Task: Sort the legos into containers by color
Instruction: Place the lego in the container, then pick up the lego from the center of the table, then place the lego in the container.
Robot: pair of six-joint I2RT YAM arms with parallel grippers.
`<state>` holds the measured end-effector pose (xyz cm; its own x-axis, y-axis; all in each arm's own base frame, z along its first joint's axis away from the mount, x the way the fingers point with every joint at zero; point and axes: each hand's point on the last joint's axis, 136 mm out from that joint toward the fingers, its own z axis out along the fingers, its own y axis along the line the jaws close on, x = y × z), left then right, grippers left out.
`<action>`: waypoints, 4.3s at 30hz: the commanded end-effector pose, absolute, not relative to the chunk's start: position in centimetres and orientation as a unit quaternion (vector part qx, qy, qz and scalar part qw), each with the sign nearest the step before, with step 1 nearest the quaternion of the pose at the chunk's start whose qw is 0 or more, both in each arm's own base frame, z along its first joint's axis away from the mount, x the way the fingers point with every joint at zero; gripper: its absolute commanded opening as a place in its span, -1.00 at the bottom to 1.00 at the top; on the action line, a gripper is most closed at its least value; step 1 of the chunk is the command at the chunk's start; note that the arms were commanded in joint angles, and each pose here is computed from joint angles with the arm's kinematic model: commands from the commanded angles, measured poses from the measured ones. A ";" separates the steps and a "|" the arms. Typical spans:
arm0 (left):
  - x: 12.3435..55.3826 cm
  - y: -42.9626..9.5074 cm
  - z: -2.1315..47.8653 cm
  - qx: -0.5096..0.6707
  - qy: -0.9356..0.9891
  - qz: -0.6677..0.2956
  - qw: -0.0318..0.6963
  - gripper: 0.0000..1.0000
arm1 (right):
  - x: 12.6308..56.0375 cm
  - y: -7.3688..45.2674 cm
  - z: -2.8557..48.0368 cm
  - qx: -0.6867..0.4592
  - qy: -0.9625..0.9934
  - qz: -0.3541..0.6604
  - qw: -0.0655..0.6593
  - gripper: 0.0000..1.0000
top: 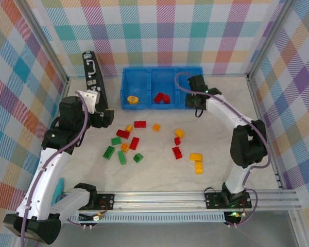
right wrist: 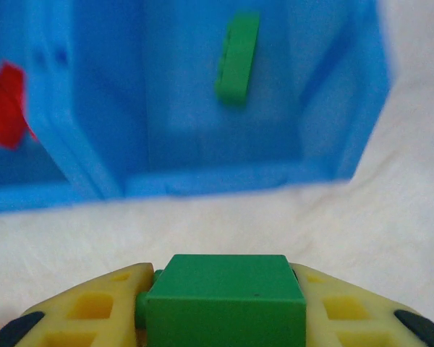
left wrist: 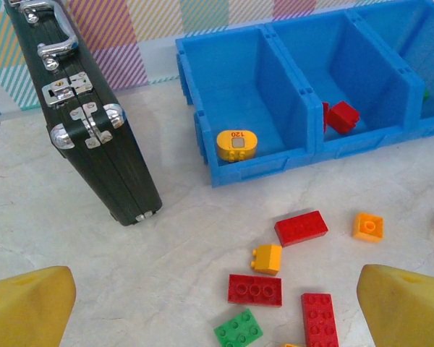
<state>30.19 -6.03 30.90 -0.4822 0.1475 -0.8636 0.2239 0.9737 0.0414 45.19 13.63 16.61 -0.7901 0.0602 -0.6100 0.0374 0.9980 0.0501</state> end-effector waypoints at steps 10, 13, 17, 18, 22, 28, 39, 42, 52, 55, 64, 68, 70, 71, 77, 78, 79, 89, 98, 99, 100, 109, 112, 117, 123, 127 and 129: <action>30.0 -5.3 32.0 0.096 0.850 -0.034 0.517 1.00 | 54.8 14.0 15.5 -0.051 0.915 -0.044 0.397 -0.33; 30.1 -5.4 31.9 0.096 0.850 -0.034 0.516 1.00 | 55.8 14.2 14.4 -0.058 0.918 -0.048 0.390 -0.23; 30.4 -5.5 31.7 0.098 0.853 -0.037 0.511 1.00 | 56.0 14.1 13.5 -0.063 0.921 -0.052 0.381 -0.09; 30.5 -5.5 31.6 0.098 0.855 -0.037 0.508 1.00 | 56.0 14.1 13.4 -0.063 0.921 -0.051 0.380 -0.05; 30.5 -5.3 31.9 0.094 0.852 -0.033 0.514 1.00 | 55.8 14.4 12.8 -0.065 0.925 -0.044 0.372 0.16; 30.4 -5.2 32.3 0.092 0.849 -0.031 0.520 1.00 | 55.3 14.5 13.5 -0.066 0.925 -0.037 0.374 0.32; 30.3 -5.4 32.8 0.091 0.845 -0.038 0.526 1.00 | 49.0 14.5 19.1 -0.051 0.922 0.037 0.381 0.20; 30.2 -5.5 32.9 0.093 0.844 -0.042 0.526 1.00 | 45.6 15.7 18.1 -0.067 0.931 0.094 0.347 0.23; 29.9 -6.1 33.2 0.101 0.841 -0.059 0.529 1.00 | 37.5 18.7 11.4 -0.085 0.956 0.176 0.220 0.50; 29.7 -6.1 33.2 0.102 0.839 -0.061 0.530 1.00 | 36.7 19.7 10.1 -0.095 0.956 0.189 0.202 0.60; 29.7 -6.2 32.7 0.106 0.841 -0.062 0.526 1.00 | 34.8 21.1 4.7 -0.111 0.972 0.163 0.126 0.70; 29.5 -6.9 32.5 0.121 0.841 -0.078 0.521 1.00 | 33.9 21.4 2.4 -0.121 0.977 0.140 0.106 0.70; 29.5 -6.9 32.4 0.122 0.842 -0.077 0.520 1.00 | 33.4 21.4 1.7 -0.126 0.979 0.129 0.098 0.67; 29.5 -6.9 32.5 0.121 0.842 -0.076 0.520 1.00 | 33.2 21.4 1.4 -0.127 0.980 0.124 0.092 0.61; 29.5 -6.8 32.3 0.120 0.843 -0.073 0.519 1.00 | 32.5 20.6 0.5 -0.130 0.984 0.097 0.079 0.19; 29.5 -6.8 32.4 0.120 0.843 -0.074 0.520 1.00 | 32.4 20.5 0.3 -0.131 0.984 0.092 0.076 0.11; 29.5 -6.8 32.3 0.119 0.843 -0.073 0.520 1.00 | 32.4 20.3 0.3 -0.131 0.985 0.087 0.074 0.02; 29.6 -6.7 32.3 0.118 0.845 -0.071 0.517 1.00 | 35.8 20.6 6.6 -0.148 0.980 0.060 0.121 -0.32; 29.9 -5.9 31.4 0.113 0.849 -0.045 0.515 1.00 | 45.7 27.8 17.0 -0.215 0.924 0.127 0.290 -0.34; 30.0 -6.0 31.4 0.115 0.848 -0.048 0.515 1.00 | 47.0 28.7 17.8 -0.222 0.913 0.135 0.315 -0.35; 30.0 -6.2 31.4 0.118 0.848 -0.052 0.513 1.00 | 48.2 29.8 18.5 -0.231 0.902 0.144 0.336 -0.35; 30.4 -6.3 30.8 0.120 0.853 -0.051 0.505 1.00 | 53.7 36.1 22.5 -0.262 0.809 0.229 0.474 -0.34; 30.6 -6.6 30.6 0.124 0.855 -0.059 0.501 1.00 | 54.4 37.0 23.2 -0.249 0.784 0.251 0.511 -0.35; 30.4 -6.7 30.7 0.124 0.853 -0.062 0.504 1.00 | 54.9 38.0 22.6 -0.237 0.763 0.274 0.535 -0.37; 30.2 -6.4 30.9 0.121 0.851 -0.057 0.508 1.00 | 55.7 39.6 20.4 -0.242 0.742 0.303 0.546 -0.39; 30.1 -6.5 31.0 0.122 0.850 -0.059 0.509 1.00 | 57.0 40.7 18.6 -0.231 0.743 0.321 0.539 -0.43; 30.1 -6.6 31.0 0.124 0.850 -0.060 0.509 1.00 | 57.3 41.2 17.8 -0.228 0.744 0.326 0.537 -0.43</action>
